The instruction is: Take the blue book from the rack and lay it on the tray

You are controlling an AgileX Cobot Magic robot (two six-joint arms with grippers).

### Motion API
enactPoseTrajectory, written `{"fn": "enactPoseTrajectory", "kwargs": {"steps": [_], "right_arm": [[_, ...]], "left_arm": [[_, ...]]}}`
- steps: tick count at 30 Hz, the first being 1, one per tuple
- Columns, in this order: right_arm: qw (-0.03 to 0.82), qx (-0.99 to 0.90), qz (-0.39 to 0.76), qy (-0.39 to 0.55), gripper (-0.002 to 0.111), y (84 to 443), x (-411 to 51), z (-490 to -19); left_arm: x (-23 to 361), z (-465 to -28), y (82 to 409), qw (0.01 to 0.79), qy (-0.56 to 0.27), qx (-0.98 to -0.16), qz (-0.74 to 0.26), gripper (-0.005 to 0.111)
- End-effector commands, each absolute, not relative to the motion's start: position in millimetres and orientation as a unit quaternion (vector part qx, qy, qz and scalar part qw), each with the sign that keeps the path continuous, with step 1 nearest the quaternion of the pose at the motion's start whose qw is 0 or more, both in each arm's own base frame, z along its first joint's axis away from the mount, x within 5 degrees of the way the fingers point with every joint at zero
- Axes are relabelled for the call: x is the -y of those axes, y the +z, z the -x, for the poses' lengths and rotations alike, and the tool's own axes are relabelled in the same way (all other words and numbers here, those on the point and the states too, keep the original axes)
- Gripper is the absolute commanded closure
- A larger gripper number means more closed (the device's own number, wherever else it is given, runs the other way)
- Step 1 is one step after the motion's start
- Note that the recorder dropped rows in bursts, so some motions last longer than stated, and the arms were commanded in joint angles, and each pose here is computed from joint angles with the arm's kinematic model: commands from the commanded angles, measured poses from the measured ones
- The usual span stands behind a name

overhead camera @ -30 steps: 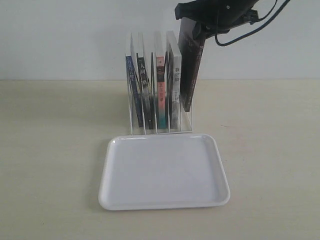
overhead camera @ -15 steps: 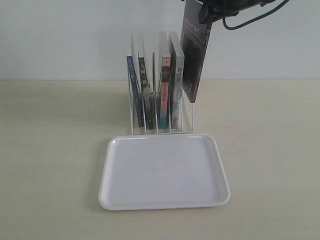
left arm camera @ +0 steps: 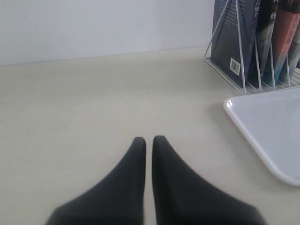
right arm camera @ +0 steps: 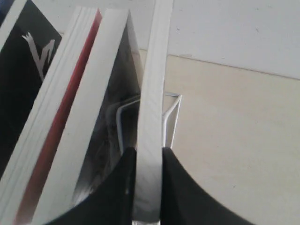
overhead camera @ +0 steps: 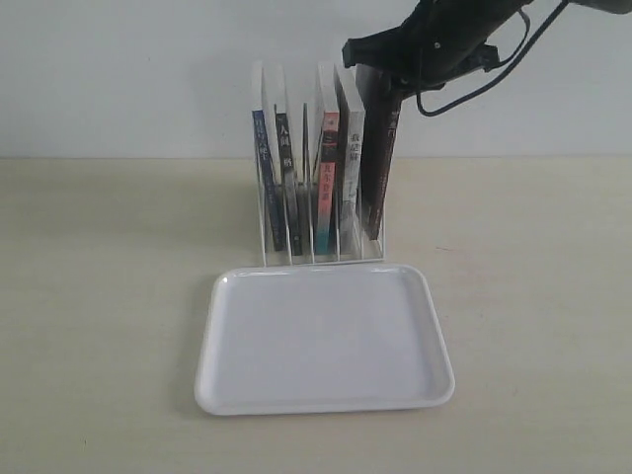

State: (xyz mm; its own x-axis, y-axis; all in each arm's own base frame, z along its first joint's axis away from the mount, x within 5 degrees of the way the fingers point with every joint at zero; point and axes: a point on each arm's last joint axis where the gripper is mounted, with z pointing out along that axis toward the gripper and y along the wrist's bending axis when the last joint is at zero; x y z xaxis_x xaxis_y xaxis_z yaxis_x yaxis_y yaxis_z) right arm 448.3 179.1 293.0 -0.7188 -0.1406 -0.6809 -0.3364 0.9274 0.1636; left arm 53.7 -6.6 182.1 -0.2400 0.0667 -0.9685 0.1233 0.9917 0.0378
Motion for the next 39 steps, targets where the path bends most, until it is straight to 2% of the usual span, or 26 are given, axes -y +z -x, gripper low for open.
{"fn": "enactPoseTrajectory", "kwargs": {"steps": [1,9,12,14,16,19,28,32,39], "right_arm": [[0.36,-0.913,0.129,0.14,0.108,292,-180,-452],[0.321,-0.928,0.138,0.13,0.106,275,-180,-452],[0.311,-0.93,0.148,0.129,0.089,274,-181,-450],[0.303,-0.932,0.149,0.129,0.073,274,-180,-449],[0.297,-0.934,0.151,0.13,0.064,278,-180,-448],[0.29,-0.935,0.155,0.131,0.066,291,-180,-444],[0.339,-0.912,0.161,0.168,0.07,365,-175,-416],[0.325,-0.91,0.183,0.182,0.07,370,-183,-406],[0.333,-0.892,0.235,0.195,0.07,372,-229,-384]], "left_arm": [[7,-54,185,0.622,-0.025,-0.781,-0.057,0.102],[7,-54,185,0.622,-0.025,-0.781,-0.057,0.102],[7,-54,185,0.622,-0.025,-0.781,-0.057,0.102],[7,-54,185,0.622,-0.025,-0.781,-0.057,0.102],[7,-54,185,0.622,-0.025,-0.781,-0.057,0.102],[7,-54,185,0.622,-0.025,-0.781,-0.057,0.102],[7,-54,185,0.622,-0.025,-0.781,-0.057,0.102],[7,-54,185,0.622,-0.025,-0.781,-0.057,0.102],[7,-54,185,0.622,-0.025,-0.781,-0.057,0.102]]}}
